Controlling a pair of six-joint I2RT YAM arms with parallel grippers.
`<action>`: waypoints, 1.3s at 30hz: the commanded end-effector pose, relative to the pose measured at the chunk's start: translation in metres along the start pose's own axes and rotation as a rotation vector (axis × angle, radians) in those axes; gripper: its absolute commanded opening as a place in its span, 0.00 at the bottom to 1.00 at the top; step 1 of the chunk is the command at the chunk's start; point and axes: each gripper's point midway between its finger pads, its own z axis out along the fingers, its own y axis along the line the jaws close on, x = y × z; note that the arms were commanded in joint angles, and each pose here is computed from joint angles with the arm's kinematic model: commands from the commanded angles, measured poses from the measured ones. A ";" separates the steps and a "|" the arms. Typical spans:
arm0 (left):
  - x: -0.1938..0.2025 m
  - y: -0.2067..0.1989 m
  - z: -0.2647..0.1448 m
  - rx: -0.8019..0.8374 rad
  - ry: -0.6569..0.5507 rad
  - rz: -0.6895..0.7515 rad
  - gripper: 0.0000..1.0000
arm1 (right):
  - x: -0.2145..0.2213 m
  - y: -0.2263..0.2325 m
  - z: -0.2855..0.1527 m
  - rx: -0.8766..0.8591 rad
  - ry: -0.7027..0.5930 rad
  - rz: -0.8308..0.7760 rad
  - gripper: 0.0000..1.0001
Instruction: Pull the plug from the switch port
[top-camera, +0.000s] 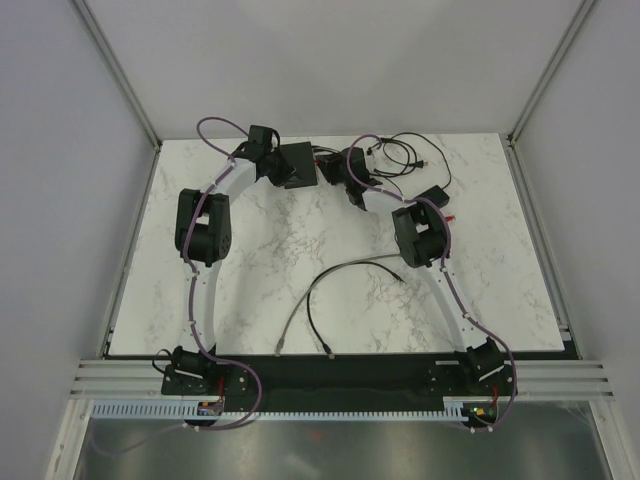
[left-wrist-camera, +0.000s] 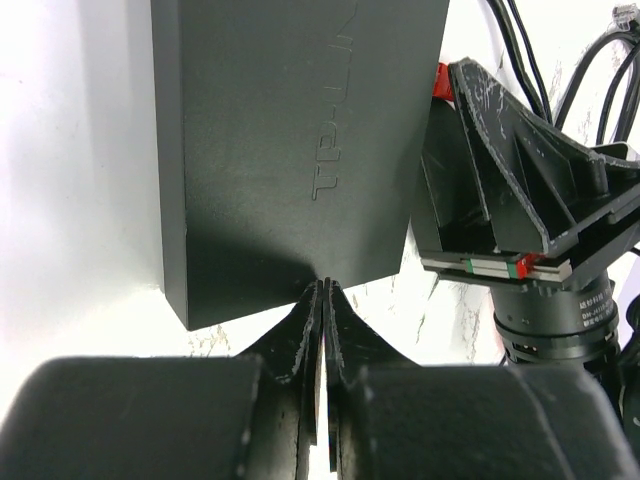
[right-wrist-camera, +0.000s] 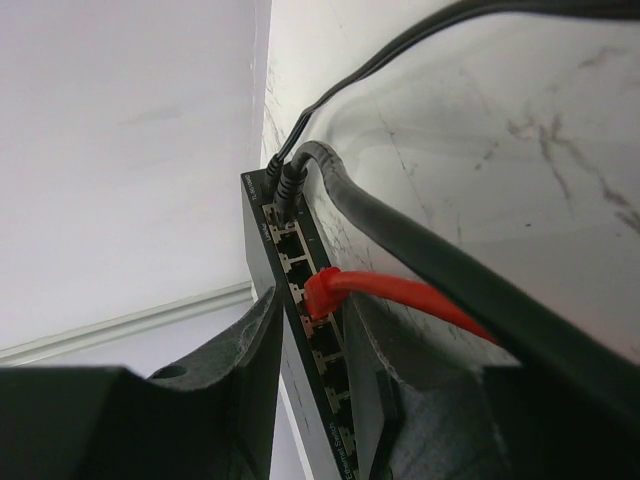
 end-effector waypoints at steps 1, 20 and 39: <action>0.006 0.014 0.008 -0.054 0.018 -0.001 0.07 | 0.003 -0.021 0.008 0.040 -0.012 -0.006 0.39; 0.013 0.021 0.010 -0.065 0.040 -0.009 0.06 | 0.016 -0.055 0.008 0.139 -0.001 -0.022 0.27; -0.050 -0.007 0.012 0.127 -0.078 -0.011 0.06 | 0.016 -0.045 0.010 0.072 0.033 0.008 0.00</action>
